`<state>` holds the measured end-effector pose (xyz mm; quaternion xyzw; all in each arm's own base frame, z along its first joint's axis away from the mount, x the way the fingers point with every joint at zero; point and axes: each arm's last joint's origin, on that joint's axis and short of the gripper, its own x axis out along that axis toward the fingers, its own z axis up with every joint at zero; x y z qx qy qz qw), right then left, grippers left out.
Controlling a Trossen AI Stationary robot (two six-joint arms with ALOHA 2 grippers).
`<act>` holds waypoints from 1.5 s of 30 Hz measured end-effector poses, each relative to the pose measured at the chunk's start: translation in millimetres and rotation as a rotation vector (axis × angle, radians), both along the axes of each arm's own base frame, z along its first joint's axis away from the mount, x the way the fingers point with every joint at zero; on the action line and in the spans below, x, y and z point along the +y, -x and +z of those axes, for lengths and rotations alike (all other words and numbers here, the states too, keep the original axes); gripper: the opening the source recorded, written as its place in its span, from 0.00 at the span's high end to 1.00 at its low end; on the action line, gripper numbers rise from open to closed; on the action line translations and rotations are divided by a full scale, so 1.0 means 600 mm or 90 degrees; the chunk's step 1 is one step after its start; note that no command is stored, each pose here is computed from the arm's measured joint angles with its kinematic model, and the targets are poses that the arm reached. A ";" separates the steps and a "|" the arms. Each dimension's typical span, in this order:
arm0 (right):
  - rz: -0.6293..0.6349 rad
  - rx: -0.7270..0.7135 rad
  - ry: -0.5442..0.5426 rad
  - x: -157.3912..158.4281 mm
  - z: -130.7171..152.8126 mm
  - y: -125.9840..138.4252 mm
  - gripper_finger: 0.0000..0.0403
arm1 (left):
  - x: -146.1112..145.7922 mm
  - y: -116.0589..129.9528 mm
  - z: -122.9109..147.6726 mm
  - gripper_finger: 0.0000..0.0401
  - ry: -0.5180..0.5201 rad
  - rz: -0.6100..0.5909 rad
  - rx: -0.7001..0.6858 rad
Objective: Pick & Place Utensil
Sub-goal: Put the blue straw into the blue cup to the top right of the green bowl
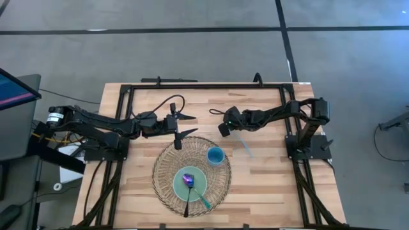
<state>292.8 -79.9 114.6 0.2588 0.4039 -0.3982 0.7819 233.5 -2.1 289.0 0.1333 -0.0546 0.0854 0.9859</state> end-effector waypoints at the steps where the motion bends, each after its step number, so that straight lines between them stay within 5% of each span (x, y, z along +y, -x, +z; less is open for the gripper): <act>1: 0.005 0.003 0.002 0.000 0.000 0.000 0.97 | 0.000 0.000 0.000 0.47 0.000 0.000 0.000; 8: 0.031 0.000 0.006 0.002 0.022 0.008 0.98 | 0.000 0.000 0.000 0.47 0.000 0.000 0.000; 18: 0.115 -0.186 0.088 0.043 0.176 0.040 0.99 | 0.000 0.000 0.000 0.47 0.000 0.000 0.000; 28: 0.285 -0.454 0.367 0.163 0.334 0.084 0.99 | 0.000 0.000 0.000 0.47 0.000 0.000 0.000; 37: 0.429 -0.532 0.538 0.249 0.340 0.048 0.99 | 0.000 0.000 0.000 0.47 0.000 0.000 0.000; 45: 0.464 -0.592 0.557 0.273 0.314 0.013 0.99 | 0.000 0.000 0.000 0.47 0.000 0.000 0.000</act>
